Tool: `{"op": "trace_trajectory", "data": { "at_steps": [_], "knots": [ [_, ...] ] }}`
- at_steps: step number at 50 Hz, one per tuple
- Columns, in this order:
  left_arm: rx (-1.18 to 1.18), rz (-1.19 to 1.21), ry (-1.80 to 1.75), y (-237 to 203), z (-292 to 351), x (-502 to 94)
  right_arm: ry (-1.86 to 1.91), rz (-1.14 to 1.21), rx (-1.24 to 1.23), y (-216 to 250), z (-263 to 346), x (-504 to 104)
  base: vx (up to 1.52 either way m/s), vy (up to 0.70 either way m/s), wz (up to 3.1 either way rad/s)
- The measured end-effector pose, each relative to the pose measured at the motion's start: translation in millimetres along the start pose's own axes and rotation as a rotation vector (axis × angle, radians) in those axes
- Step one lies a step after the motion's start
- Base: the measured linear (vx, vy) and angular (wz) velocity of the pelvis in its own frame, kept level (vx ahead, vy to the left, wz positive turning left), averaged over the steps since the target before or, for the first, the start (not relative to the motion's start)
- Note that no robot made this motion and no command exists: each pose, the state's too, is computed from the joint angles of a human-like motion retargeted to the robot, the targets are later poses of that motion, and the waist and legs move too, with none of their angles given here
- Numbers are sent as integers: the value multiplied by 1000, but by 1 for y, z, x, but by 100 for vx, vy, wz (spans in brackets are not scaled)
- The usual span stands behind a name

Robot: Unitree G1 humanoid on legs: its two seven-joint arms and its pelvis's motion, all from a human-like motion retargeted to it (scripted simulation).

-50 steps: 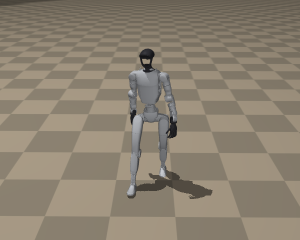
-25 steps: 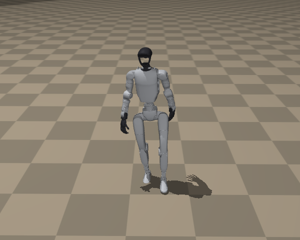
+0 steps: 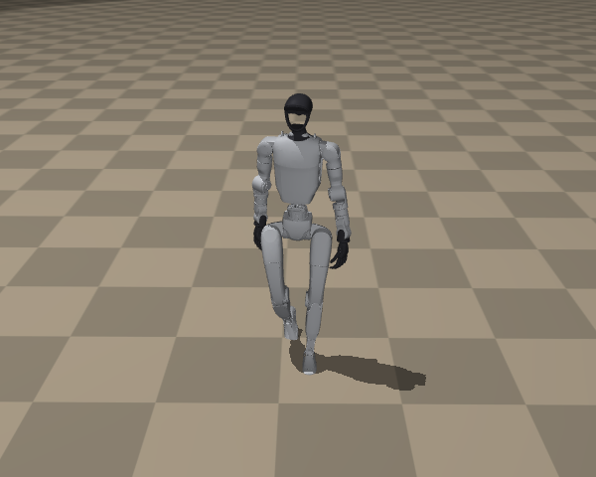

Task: Walk run

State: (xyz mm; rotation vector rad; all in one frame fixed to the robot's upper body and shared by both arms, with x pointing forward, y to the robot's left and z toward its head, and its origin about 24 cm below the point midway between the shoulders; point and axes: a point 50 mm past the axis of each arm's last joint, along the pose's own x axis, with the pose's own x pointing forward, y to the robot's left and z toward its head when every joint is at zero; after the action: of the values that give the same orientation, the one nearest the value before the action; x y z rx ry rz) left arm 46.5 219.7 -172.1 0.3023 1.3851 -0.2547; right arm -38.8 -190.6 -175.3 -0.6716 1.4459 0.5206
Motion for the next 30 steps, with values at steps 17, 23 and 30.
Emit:
{"op": "trace_trajectory", "data": {
  "at_steps": [17, 23, 30],
  "knots": [
    [466, 164, -328, 40, 106, -11, -22, -56, 69, 5, -4, -2, 63, -15, 64],
    [372, -12, -34, 7, 20, 0, -7, -111, 65, -1, -7, -2, 76, -38, 91],
    [203, -192, 267, -47, -79, -15, 18, -101, 135, -26, -6, -1, 66, -40, 61]
  ]
}}
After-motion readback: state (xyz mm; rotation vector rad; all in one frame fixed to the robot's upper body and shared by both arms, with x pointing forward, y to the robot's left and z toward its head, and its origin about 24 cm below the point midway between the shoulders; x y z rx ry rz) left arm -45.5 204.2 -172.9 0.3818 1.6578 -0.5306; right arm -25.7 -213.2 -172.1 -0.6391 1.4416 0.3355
